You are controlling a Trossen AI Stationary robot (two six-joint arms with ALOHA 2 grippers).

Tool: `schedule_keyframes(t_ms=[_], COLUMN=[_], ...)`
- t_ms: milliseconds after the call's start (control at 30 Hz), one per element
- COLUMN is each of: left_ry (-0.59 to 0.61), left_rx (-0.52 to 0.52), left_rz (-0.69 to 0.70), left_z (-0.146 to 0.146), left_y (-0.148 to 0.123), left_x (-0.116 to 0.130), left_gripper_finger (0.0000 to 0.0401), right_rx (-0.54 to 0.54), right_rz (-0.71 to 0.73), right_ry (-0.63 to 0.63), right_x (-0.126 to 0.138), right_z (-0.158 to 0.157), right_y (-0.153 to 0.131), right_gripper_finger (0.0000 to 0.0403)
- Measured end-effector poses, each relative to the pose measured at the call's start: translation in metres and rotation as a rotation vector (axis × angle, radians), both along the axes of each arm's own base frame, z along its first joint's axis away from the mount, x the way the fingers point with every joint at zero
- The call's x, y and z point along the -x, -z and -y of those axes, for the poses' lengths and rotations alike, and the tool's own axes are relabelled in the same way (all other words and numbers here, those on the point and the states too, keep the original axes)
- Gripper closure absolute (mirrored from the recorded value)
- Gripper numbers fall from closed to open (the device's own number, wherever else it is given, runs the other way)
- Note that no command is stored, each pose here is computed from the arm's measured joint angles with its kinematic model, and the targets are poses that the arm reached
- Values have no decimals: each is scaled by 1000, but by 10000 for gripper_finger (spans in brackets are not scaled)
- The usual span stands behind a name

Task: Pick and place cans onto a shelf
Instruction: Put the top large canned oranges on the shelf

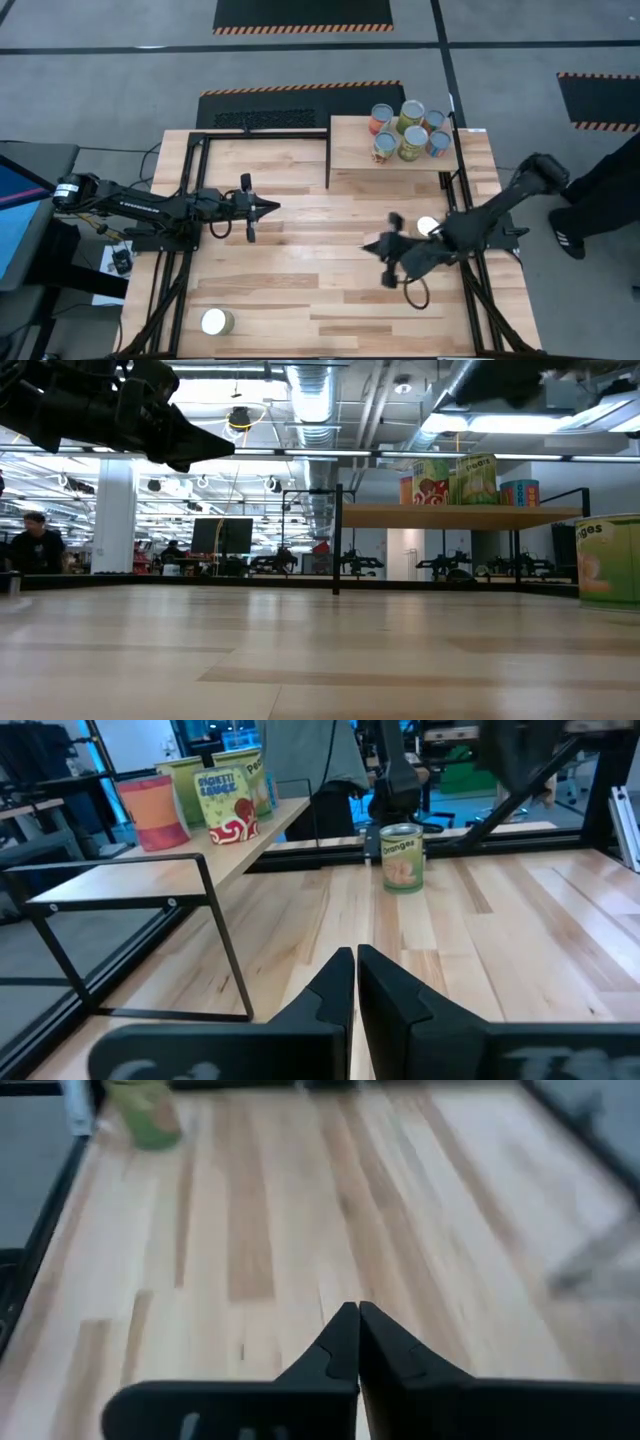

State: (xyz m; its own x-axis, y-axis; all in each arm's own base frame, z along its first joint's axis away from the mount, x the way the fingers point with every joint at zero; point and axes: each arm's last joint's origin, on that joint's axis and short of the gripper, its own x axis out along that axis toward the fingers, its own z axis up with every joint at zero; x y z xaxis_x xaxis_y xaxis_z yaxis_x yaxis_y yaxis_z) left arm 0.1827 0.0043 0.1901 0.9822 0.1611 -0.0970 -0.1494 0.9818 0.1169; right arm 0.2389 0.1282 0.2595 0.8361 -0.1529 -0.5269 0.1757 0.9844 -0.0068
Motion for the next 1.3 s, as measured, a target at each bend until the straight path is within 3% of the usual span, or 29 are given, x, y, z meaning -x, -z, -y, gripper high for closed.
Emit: schedule_keyframes(t_ms=[167, 400, 667, 800, 1000, 1133, 1300], left_ry=[0, 0, 0, 0, 0, 0, 0], left_rx=[-1, 4, 4, 3, -1, 0, 0], left_rz=[0, 0, -9, -10, -10, -10, -9], left_z=[0, 0, 0, 0, 0, 0, 0], left_y=[0, 0, 1, 1, 1, 1, 1], left_x=[0, 0, 0, 0, 0, 0, 0], left_gripper_finger=[392, 392, 392, 392, 392, 392, 392], right_rx=[-153, -170, -221, -262, -233, -267, -282], right_rz=[-110, -232, -368, -496, -644, -757, -845], right_ry=[142, 228, 342, 386, 483, 591, 678], right_x=[40, 65, 73, 79, 77, 69, 54], right_z=[12, 26, 40, 46, 51, 53, 55], right_y=[-8, -12, -23, -20, -8, 4, 19], right_gripper_finger=[356, 324, 281, 238, 172, 167, 194])
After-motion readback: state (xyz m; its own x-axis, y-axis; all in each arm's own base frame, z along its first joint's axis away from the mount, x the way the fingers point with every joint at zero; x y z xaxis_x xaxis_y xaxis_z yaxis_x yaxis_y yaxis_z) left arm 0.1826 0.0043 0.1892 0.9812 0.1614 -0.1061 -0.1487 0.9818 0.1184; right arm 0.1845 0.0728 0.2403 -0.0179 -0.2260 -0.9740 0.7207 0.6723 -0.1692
